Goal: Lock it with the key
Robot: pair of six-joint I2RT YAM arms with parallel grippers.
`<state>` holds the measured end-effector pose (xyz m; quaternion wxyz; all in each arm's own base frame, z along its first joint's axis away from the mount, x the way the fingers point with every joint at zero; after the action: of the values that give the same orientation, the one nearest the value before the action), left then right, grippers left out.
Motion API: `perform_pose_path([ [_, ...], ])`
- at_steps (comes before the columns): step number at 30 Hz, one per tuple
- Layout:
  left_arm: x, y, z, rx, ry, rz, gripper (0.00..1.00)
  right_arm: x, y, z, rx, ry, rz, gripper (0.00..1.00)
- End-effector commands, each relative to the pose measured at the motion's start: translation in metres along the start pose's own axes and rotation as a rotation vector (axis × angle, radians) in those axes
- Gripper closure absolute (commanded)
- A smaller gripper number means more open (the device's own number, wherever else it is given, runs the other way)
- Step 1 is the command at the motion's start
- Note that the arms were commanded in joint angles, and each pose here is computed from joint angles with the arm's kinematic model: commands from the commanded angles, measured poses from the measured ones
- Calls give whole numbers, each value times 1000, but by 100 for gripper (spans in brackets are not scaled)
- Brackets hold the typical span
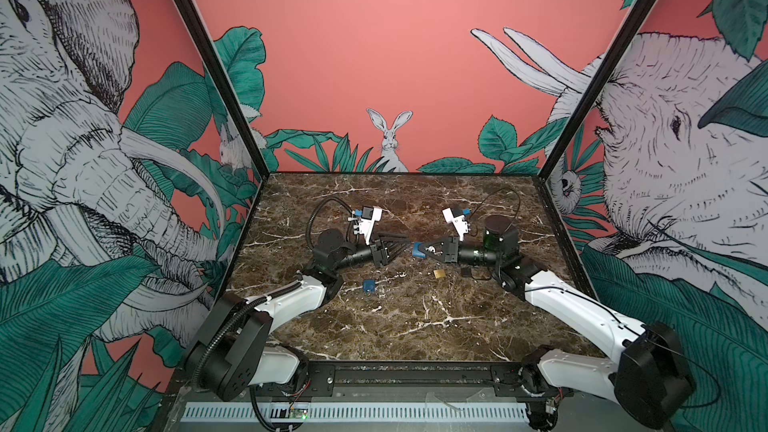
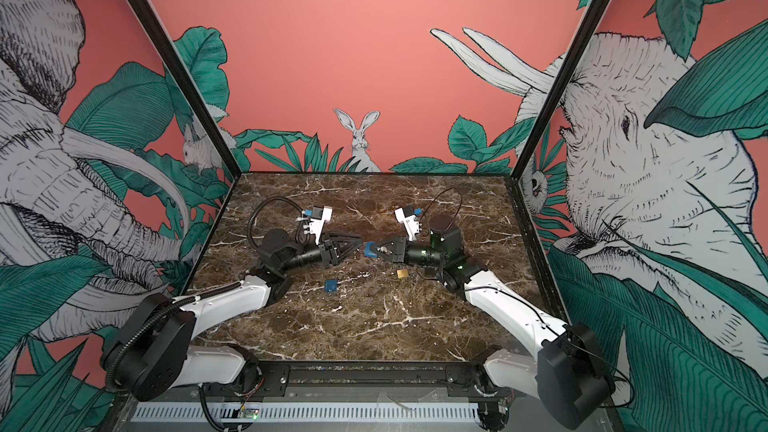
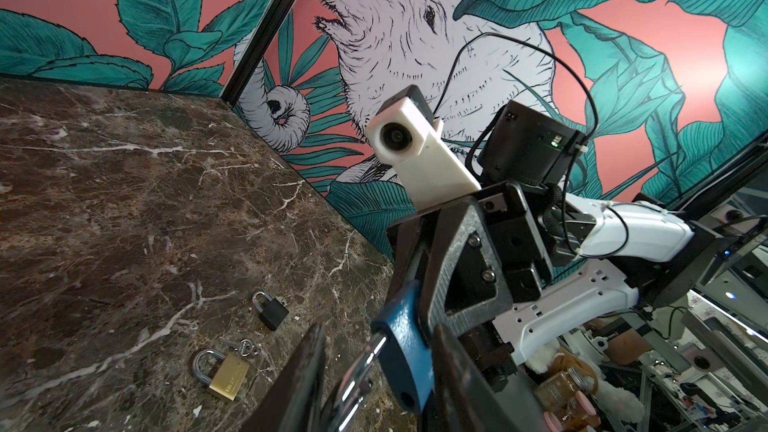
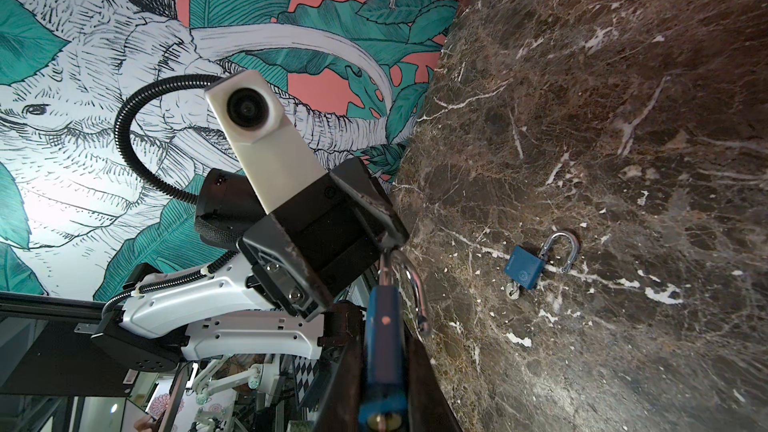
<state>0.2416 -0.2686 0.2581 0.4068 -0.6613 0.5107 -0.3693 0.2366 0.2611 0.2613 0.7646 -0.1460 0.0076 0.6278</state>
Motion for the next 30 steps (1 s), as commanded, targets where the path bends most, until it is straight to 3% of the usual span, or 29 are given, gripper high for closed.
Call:
perform_pose_path([
  [1, 5, -11, -16, 33, 70, -14, 61, -8, -7, 26, -104, -68, -53, 100],
  [30, -2, -8, -19, 4, 39, -14, 82, -22, -13, 25, -165, -77, -88, 100],
])
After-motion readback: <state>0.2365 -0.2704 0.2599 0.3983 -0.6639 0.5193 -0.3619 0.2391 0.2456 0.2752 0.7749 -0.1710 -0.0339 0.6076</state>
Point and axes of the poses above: each gripper's point midway between its finger pads, its own x axis out along the fingers, its own z axis along the line the jaws close on, y = z × x, the point moved 3 cm from there along -x, back along the fingers, and after that the axes turned 15 degrees about x, right-handed, at the moved point
